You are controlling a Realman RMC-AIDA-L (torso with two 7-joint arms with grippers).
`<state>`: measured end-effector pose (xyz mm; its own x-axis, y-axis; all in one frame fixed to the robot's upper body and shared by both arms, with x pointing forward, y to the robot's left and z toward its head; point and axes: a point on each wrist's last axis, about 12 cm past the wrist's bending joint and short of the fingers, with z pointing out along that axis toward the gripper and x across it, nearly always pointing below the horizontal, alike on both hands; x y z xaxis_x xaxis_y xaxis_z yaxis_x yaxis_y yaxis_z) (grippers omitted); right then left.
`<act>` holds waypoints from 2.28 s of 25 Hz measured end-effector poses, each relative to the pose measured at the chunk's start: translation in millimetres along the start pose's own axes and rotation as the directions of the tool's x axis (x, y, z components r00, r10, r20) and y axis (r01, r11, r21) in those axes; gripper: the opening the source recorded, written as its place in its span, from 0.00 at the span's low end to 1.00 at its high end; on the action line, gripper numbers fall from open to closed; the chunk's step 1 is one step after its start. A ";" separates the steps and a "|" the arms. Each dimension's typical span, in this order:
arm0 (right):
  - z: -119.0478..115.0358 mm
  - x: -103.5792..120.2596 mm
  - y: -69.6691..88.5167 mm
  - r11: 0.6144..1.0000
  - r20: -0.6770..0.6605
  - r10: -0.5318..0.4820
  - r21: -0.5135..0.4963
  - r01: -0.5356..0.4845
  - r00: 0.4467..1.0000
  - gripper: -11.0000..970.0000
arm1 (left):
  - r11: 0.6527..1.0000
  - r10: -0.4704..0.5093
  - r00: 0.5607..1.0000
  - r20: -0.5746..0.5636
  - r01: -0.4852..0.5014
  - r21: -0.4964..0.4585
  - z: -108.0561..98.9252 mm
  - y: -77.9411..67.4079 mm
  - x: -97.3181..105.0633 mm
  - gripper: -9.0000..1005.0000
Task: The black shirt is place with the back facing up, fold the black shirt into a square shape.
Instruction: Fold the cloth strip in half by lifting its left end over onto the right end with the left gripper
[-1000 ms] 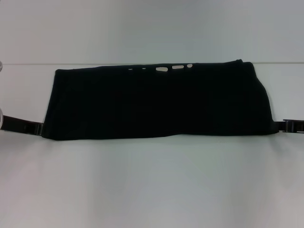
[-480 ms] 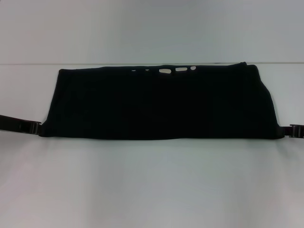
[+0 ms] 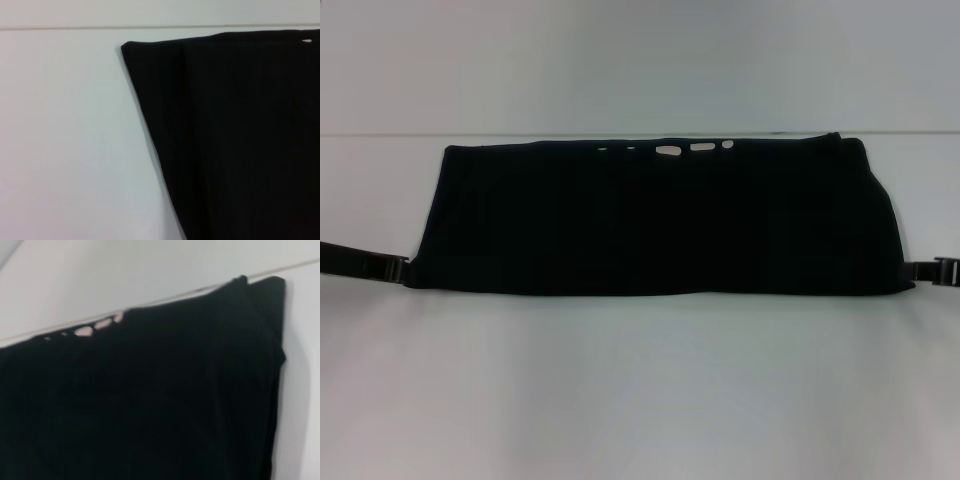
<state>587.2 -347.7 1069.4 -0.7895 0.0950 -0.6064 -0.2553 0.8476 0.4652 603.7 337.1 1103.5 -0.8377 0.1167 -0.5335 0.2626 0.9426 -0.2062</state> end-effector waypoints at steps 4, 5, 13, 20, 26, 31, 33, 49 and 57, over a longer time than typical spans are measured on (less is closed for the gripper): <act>-11.6 -4.6 1.2 0.999 0.033 0.001 -0.033 0.000 0.999 0.10 | 1.000 -0.020 1.000 0.020 0.020 -0.003 -3.9 2.5 -2.5 0.09; -14.9 -5.6 1.5 0.999 0.039 0.001 -0.043 0.001 0.999 0.12 | 1.000 -0.027 0.999 0.028 0.027 -0.004 -5.6 3.7 -3.3 0.09; -31.7 -12.4 12.7 0.981 0.109 -0.048 -0.184 0.068 0.993 0.40 | 0.998 -0.056 0.997 0.058 0.056 0.002 -24.2 7.1 -6.4 0.19; -24.6 -14.6 22.1 0.964 0.113 -0.140 -0.210 0.162 0.984 0.70 | 0.981 -0.092 0.990 -0.110 0.109 0.163 -43.4 -11.5 -3.0 0.39; -20.2 -18.0 25.8 0.959 0.106 -0.176 -0.207 0.195 0.979 0.82 | 0.943 -0.196 0.949 -0.245 0.252 0.220 -39.5 -24.6 -6.4 0.63; -16.8 -22.2 28.8 0.950 0.120 -0.218 -0.203 0.239 0.969 0.81 | 0.907 -0.272 0.914 -0.301 0.348 0.236 -22.5 -32.6 -6.4 0.79; -14.7 -23.9 30.7 0.944 0.124 -0.241 -0.201 0.262 0.963 0.81 | 0.893 -0.307 0.903 -0.302 0.383 0.237 -15.8 -35.4 -6.7 0.84; -1.7 -48.8 56.4 0.877 0.125 -0.400 -0.236 0.419 0.908 0.82 | 0.592 -0.697 0.671 -0.254 0.738 0.325 -7.4 -14.4 6.6 0.86; 2.6 -56.4 61.9 0.870 0.142 -0.415 -0.226 0.438 0.899 0.82 | 0.517 -0.786 0.579 -0.216 0.808 0.282 -6.8 2.6 23.1 0.85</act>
<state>617.4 -299.3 1130.8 -0.5242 -0.1924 -0.8295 -0.6938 0.6613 0.2851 581.8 344.5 1096.3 -0.7946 -0.6063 0.0303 -0.4059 0.4935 -0.7693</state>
